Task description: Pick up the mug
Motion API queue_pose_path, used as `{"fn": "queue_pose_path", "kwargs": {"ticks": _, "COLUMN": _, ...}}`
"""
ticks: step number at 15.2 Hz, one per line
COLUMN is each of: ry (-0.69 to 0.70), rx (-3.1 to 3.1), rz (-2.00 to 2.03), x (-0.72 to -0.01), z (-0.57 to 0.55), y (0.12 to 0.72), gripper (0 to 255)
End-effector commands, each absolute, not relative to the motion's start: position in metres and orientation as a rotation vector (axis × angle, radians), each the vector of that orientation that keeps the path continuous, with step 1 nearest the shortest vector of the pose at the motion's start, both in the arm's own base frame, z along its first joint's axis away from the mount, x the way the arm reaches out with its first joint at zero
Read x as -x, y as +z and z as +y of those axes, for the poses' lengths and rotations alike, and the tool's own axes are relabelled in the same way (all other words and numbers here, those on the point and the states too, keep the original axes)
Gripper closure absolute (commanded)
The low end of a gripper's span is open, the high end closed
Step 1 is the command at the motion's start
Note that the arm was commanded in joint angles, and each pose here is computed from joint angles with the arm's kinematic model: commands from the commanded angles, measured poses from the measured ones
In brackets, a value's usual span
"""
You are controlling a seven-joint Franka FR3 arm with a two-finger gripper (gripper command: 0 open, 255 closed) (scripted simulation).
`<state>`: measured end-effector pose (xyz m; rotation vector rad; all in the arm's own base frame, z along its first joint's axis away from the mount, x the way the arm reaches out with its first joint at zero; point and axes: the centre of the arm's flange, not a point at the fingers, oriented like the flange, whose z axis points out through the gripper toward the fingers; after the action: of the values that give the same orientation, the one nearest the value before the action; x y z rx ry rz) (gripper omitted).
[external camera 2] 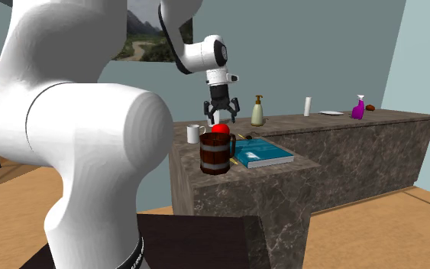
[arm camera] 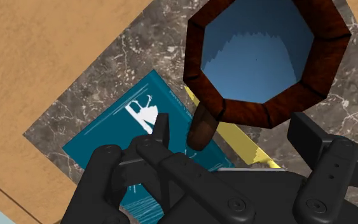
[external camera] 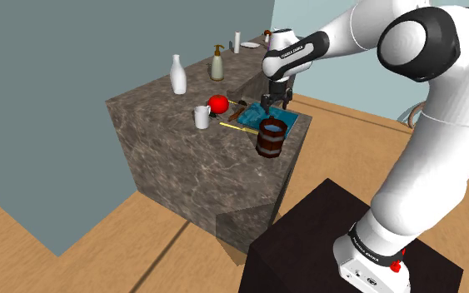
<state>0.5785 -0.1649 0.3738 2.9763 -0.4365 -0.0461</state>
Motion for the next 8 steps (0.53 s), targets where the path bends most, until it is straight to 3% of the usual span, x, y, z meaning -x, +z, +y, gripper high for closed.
{"fn": "queue_pose_path", "kwargs": {"ticks": 1, "ry": -0.050, "rx": -2.970, "rz": -0.459, "x": -0.595, "z": -0.179, "y": 0.357, "gripper": 0}}
{"fn": "queue_pose_path", "kwargs": {"ticks": 8, "ry": -0.059, "rx": -2.954, "rz": -0.519, "x": -0.636, "z": -0.217, "y": 0.312, "gripper": 0}}
